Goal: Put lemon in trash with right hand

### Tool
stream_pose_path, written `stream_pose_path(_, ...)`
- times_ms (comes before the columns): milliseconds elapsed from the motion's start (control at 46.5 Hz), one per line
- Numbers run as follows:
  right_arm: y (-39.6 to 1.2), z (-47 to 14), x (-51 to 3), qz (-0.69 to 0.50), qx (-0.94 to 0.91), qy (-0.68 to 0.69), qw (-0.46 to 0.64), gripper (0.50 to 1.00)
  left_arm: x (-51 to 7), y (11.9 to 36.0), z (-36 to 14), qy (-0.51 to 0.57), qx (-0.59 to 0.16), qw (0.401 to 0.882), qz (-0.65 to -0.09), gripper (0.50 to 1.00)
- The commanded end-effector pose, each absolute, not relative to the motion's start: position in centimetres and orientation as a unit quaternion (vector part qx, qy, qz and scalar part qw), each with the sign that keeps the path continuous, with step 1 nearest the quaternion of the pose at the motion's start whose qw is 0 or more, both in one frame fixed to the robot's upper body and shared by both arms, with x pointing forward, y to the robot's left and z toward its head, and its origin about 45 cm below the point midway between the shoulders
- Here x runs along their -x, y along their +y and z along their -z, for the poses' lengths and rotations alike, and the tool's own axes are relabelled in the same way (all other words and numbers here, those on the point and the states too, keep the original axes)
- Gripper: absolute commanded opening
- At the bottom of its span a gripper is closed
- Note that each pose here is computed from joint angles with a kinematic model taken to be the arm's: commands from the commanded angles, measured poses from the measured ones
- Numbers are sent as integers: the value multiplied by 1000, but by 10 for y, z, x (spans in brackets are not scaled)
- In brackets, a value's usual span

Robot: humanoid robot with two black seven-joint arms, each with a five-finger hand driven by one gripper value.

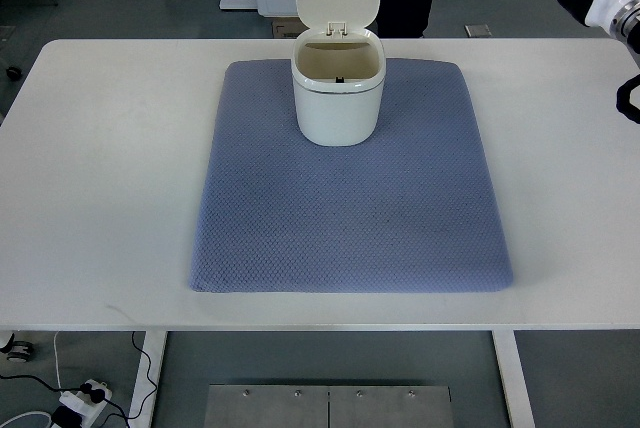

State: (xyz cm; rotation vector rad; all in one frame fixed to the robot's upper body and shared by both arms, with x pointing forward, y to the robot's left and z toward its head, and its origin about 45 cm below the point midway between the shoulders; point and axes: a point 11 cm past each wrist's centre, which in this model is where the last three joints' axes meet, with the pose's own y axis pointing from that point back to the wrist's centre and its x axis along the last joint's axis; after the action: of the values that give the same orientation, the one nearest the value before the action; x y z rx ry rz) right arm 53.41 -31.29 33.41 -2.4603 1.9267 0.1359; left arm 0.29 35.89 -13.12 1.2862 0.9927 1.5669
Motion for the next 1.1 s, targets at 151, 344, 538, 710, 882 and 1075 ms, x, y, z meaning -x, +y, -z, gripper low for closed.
stream_pose_path(151, -313, -306, -527, -104, 770, 626, 64, 1000, -3, 359, 131, 397, -515, 428, -628, 1000)
stream_pose_path(344, -315, -279, -520, -163, 745, 636, 117, 1000, -3, 359, 131, 398, -515, 428, -627, 1000)
stream_pose_path(538, -313, -252, -511, -197, 734, 637, 128, 1000, -3, 358, 131, 398, -515, 428, -627, 1000)
stream_pose_path(710, -313, -242, -506, -215, 726, 637, 143, 1000, -3, 359, 131, 397, -515, 428, -628, 1000)
stream_pose_path(882, -315, -238, -505, -239, 706, 642, 180, 1000, -3, 359, 131, 398, -515, 428, -627, 1000)
stream_pose_path(1075, -313, -220, -496, -256, 702, 641, 176, 1000, -3, 358, 131, 398, -515, 428, -627, 1000)
